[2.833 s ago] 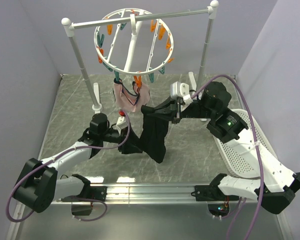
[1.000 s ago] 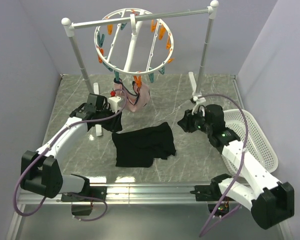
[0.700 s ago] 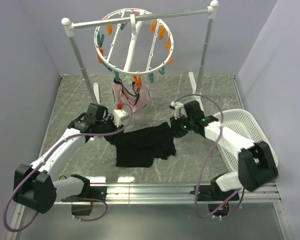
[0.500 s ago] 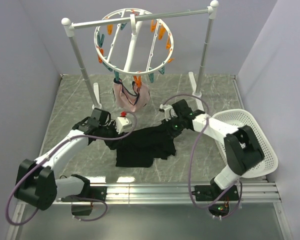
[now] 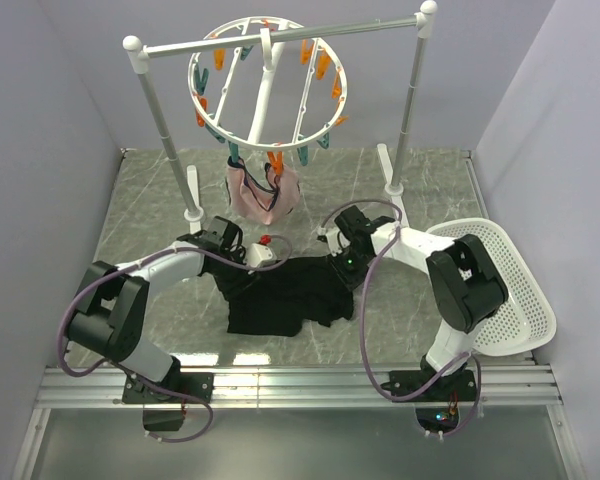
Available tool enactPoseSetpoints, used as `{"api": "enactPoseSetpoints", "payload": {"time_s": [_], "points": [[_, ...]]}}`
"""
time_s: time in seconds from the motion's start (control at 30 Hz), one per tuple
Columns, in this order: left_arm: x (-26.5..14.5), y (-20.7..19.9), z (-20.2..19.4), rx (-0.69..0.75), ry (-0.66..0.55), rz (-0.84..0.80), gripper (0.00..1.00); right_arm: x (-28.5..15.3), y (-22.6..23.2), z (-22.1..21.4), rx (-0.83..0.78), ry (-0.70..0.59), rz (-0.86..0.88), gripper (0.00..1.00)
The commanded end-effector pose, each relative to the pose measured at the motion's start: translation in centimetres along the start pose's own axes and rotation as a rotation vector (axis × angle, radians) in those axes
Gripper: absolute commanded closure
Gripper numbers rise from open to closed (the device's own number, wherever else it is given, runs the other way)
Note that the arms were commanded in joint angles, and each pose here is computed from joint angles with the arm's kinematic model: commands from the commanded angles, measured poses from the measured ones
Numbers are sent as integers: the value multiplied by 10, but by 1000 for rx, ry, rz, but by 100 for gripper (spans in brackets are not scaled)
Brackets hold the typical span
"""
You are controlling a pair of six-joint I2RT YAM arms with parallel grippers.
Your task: Clip the underwear to the hanger
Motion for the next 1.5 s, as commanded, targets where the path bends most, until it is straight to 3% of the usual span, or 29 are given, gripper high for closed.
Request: {"api": "enactPoseSetpoints", "payload": {"time_s": [0.0, 0.13, 0.23, 0.33, 0.37, 0.4, 0.6, 0.67, 0.8, 0.87, 0.97, 1.1, 1.47], "points": [[-4, 8, -8, 86, 65, 33, 44, -22, 3, -17, -12, 75, -11, 68], [-15, 7, -18, 163, 118, 56, 44, -34, -6, -38, -72, 134, -39, 66], [-28, -3, -9, 185, 38, 47, 43, -53, -2, -35, -118, 67, -31, 63], [-50, -19, 16, 176, -131, 24, 39, -82, 18, -8, -148, -110, 38, 56], [-64, -23, 28, 190, -200, 38, 31, -95, 27, 0, -164, -173, 71, 52], [-71, -27, 35, 186, -242, 33, 29, -110, 32, 21, -183, -272, 69, 52], [-136, -49, 96, 118, -598, 29, 26, -212, 43, 93, -236, -803, 57, 48], [-163, -50, 116, 26, -718, 70, 25, -243, 40, 103, -227, -948, 56, 44], [-213, -45, 155, -17, -980, 149, 17, -295, 46, 131, -326, -1239, 48, 40], [-231, -42, 172, -25, -1088, 165, 14, -300, 45, 141, -359, -1289, 44, 37], [-236, -31, 190, -10, -1133, 168, 8, -312, 40, 168, -376, -1333, 67, 37], [-242, -3, 205, -88, -1225, 282, 9, -319, 35, 195, -377, -1366, 107, 37], [-248, 16, 226, -126, -1219, 292, 12, -321, 39, 234, -401, -1405, 198, 38]]}}
Point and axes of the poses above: each gripper's point midway between its finger pads, its own x axis out along the fingers, its own y axis along the line the jaws close on, z = x × y, the point moved 4 cm from there along -x, back along the fingers, and after that the axes turned 6 degrees about x, right-handed, at the moved point
